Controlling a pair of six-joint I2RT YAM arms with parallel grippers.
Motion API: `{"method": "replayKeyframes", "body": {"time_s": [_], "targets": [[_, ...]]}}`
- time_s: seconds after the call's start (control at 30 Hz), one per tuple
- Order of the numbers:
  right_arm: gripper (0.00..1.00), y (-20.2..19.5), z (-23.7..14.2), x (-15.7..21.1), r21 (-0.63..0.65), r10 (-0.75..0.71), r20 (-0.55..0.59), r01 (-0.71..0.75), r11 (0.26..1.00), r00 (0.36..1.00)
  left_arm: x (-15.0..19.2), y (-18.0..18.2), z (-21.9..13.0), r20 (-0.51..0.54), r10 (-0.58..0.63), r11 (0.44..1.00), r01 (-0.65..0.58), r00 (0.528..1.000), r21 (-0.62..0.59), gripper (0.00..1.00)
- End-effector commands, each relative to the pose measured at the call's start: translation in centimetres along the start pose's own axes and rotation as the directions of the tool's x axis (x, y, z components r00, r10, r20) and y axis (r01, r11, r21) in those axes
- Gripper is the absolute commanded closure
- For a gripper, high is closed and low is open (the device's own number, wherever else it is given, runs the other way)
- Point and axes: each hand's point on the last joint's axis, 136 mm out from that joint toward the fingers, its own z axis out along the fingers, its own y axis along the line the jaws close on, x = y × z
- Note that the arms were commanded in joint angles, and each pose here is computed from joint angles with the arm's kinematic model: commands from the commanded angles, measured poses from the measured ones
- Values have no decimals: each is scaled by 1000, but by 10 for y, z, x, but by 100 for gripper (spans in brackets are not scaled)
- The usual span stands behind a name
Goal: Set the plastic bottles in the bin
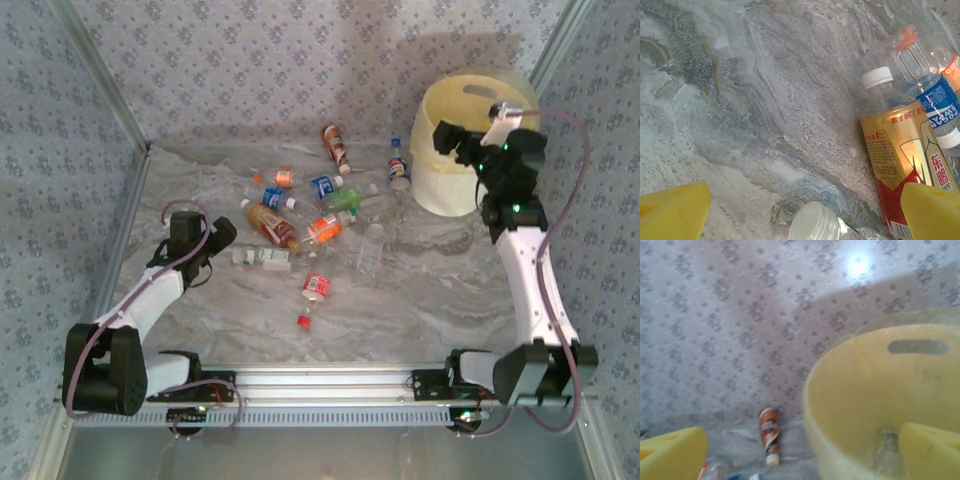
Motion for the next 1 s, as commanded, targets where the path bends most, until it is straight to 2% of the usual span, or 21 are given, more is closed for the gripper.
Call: {"method": "replayKeyframes", "body": {"time_s": [0.0,0.23,0.4,0.57,0.77,0.97], "targets": [[0,25,-20,17,-86,7,13,-6,996,1000,-8,-4,0,12,-66,998,66,998,-24,2],[0,62,-45,94,-193,-77,-94,58,980,993,19,-15,11,-132,-170,985,163,977,-65,2],[0,68,-45,128,-211,-77,-161,42,977,984,53,-7,12,-207,-339,931,296,918,-212,2],[0,71,-41,138,-210,-101,-167,65,975,981,72,1,8,-167,-477,864,425,863,-271,2],[0,75,-38,139,-221,-151,-163,113,969,975,72,-8,15,-148,-528,837,484,836,-256,6],[0,78,-39,141,-228,-174,-170,133,965,970,81,-11,28,-156,-607,787,562,780,-254,13]]}}
